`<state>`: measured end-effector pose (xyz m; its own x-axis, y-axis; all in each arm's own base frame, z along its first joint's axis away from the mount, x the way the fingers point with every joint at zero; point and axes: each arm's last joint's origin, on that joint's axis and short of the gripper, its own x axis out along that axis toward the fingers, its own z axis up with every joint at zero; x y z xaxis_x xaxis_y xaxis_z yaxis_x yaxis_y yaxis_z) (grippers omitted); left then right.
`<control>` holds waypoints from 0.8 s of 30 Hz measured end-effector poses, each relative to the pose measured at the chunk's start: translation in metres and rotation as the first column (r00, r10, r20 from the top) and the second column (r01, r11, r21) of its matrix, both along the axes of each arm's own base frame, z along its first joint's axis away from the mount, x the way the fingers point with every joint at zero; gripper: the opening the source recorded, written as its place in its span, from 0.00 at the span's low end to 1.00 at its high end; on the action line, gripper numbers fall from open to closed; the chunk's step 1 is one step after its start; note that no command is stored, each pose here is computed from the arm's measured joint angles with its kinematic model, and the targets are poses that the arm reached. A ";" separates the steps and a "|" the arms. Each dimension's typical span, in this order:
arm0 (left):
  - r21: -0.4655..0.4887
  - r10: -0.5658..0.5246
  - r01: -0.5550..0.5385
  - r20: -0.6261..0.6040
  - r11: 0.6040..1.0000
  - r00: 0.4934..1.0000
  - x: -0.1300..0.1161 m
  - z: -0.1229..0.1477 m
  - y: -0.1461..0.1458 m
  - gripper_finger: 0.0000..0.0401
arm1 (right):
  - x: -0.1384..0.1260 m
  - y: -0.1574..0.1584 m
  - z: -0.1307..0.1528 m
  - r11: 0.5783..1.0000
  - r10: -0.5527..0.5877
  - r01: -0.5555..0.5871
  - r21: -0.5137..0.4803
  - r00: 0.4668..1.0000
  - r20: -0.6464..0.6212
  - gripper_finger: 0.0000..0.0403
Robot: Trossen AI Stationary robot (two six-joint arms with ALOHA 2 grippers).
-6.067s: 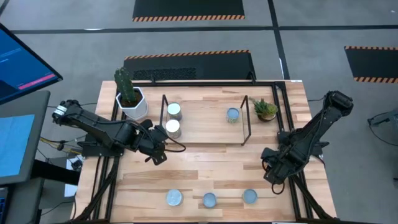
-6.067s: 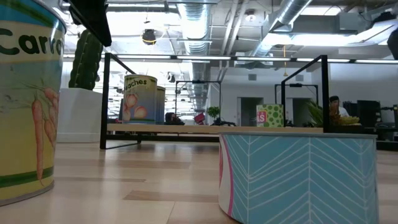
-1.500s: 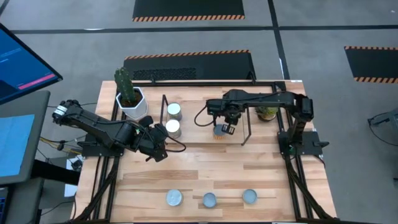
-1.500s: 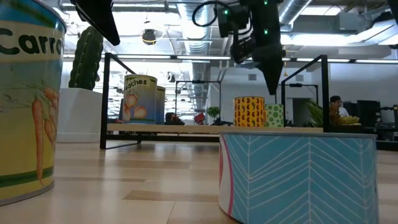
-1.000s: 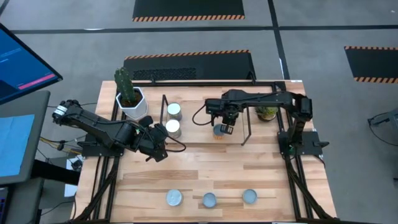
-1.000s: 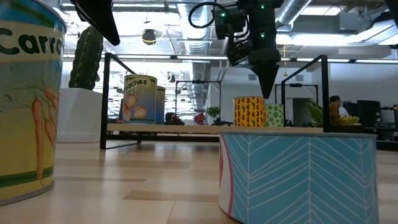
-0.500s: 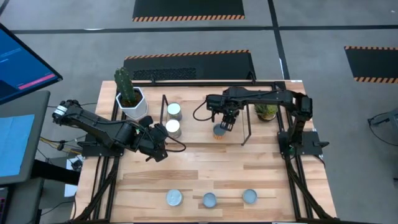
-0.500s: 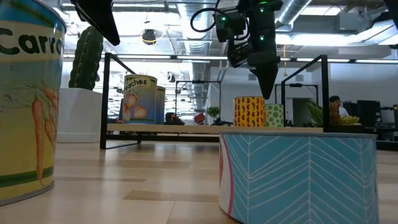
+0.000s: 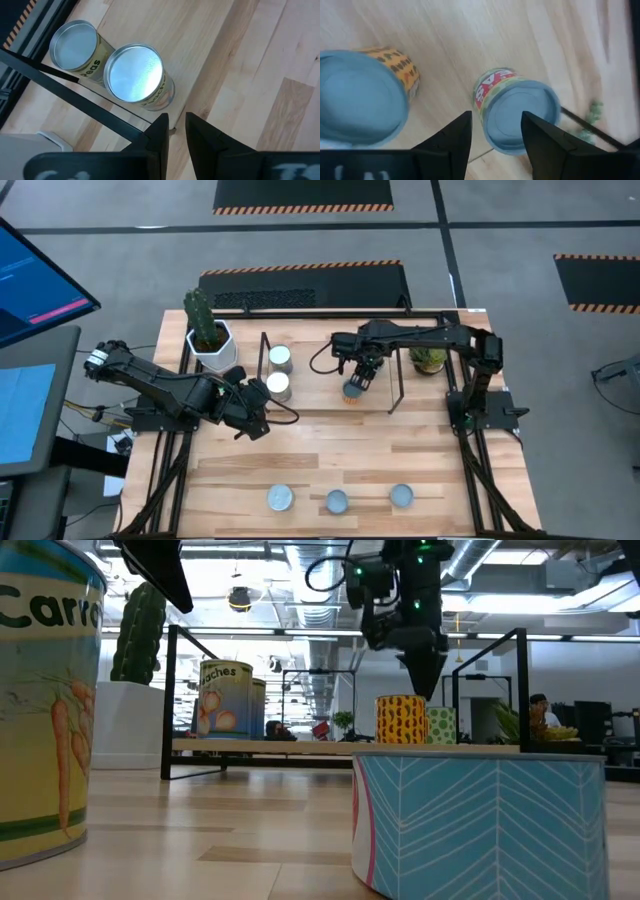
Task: Pick and place cans onto a shelf
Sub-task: Adjust the canned green peas on the shelf
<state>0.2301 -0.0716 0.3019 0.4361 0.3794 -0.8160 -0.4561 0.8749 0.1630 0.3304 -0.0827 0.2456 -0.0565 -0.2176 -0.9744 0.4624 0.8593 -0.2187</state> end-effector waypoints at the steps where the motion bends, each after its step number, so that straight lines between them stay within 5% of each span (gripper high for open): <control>1: 0.000 0.000 0.000 0.000 1.000 1.000 0.000 0.000 0.000 0.13 | -0.002 0.001 -0.005 1.000 -0.017 0.017 0.007 1.000 -0.012 0.48; 13: 0.004 -0.007 0.007 -0.004 1.000 1.000 0.000 0.000 0.000 0.13 | -0.008 -0.002 -0.024 0.998 -0.056 0.056 0.002 0.998 -0.030 0.42; 24: 0.003 -0.007 0.007 -0.004 1.000 1.000 0.000 0.000 0.000 0.13 | 0.002 -0.004 -0.023 1.000 -0.026 0.027 -0.003 0.997 0.078 0.04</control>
